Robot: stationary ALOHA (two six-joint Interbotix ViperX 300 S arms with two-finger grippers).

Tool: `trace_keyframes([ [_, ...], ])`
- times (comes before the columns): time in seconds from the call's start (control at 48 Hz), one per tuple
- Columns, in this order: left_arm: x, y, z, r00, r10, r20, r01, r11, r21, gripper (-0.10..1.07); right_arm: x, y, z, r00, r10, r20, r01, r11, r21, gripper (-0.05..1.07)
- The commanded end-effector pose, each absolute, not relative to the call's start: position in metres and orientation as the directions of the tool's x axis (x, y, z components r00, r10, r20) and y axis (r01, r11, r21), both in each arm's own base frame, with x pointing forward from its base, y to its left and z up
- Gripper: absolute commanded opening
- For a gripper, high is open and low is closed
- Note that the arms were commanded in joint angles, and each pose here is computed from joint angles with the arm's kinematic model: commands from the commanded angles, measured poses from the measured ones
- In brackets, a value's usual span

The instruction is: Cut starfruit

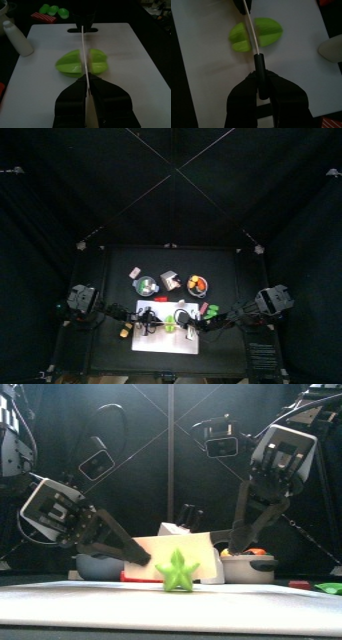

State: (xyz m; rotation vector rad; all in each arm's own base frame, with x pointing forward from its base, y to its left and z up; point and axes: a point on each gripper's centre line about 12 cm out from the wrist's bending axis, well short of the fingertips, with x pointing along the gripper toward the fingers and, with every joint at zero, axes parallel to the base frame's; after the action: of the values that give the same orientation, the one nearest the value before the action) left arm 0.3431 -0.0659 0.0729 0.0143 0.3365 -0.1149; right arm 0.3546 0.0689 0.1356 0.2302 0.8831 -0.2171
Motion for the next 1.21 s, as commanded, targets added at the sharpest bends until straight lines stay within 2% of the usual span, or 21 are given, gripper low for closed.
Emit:
trace_keyframes([
  [0.0, 0.351, -0.069, 0.082, 0.948, -0.116, -0.297, 0.119, 0.993, -0.007, 0.51, 0.364, 0.065, 0.148, 0.644, -0.098, -0.759, 0.292, 0.948, 0.125, 0.38],
  [0.396, 0.352, -0.062, 0.081, 0.948, -0.098, -0.303, 0.101, 0.995, -0.007, 0.51, 0.366, 0.062, 0.139, 0.624, -0.109, -0.773, 0.308, 0.944, 0.115, 0.38],
  [0.625, 0.352, -0.055, 0.072, 0.935, -0.078, -0.345, 0.08, 0.997, -0.007, 0.51, 0.366, 0.058, 0.134, 0.61, -0.123, -0.783, 0.322, 0.941, 0.103, 0.38],
  [1.188, 0.353, -0.046, 0.07, 0.934, -0.054, -0.353, 0.056, 0.998, -0.006, 0.51, 0.367, 0.048, 0.136, 0.598, -0.162, -0.785, 0.353, 0.932, 0.077, 0.38],
])
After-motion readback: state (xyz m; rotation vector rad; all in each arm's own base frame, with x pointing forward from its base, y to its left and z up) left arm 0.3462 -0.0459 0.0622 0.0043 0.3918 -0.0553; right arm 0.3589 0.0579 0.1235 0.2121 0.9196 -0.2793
